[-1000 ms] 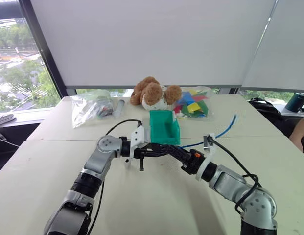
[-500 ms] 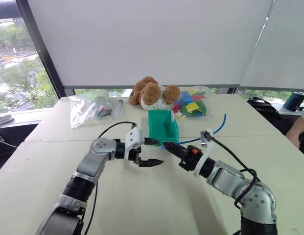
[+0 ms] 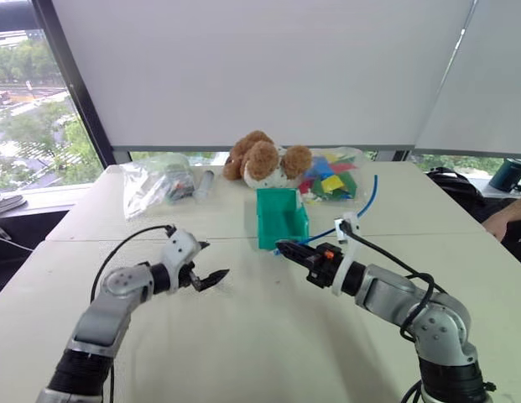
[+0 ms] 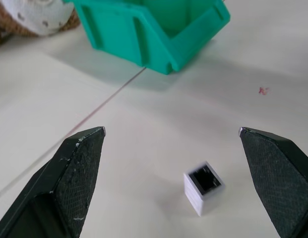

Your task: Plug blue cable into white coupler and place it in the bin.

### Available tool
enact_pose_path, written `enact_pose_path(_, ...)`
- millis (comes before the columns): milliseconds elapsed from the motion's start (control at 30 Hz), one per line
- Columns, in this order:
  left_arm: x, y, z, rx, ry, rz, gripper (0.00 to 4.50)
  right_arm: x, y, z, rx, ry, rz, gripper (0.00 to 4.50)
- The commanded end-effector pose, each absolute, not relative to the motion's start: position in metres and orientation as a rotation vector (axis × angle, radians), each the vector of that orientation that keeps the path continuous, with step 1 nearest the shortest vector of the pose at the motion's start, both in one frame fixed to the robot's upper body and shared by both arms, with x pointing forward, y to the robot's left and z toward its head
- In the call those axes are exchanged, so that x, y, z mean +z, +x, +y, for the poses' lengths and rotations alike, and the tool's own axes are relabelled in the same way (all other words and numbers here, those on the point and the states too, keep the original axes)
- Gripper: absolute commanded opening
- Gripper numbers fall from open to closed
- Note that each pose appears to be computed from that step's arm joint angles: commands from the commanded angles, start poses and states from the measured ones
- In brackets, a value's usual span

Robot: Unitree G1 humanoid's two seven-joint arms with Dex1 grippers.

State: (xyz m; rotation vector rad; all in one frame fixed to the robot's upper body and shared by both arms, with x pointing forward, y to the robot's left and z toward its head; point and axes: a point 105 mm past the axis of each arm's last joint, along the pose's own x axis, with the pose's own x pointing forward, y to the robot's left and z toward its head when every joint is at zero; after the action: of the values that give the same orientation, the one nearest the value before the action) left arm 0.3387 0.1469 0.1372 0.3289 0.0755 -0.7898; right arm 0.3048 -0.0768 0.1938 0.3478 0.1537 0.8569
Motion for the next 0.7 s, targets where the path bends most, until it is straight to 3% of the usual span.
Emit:
enact_pose_path(33, 0.138, 0.336, 0.142, -0.755, 0.330, 0.053, 4.44, 0.205, 0.304, -0.075, 0.881, 0.330, 0.106, 0.00)
enact_pose_path(167, 0.112, 0.339, 0.145, -0.679, 0.344, 0.103, 4.44, 0.205, 0.304, -0.075, 0.881, 0.323, 0.104, 0.00)
enact_pose_path(500, 0.083, 0.351, 0.137, -0.666, 0.235, 0.148, 4.44, 0.206, 0.302, -0.077, 0.860, 0.313, 0.093, 0.00)
enact_pose_path(700, 0.082, 0.344, 0.127, -0.776, 0.187, 0.154, 1.53, 0.209, 0.301, -0.080, 0.853, 0.288, 0.083, 0.00)
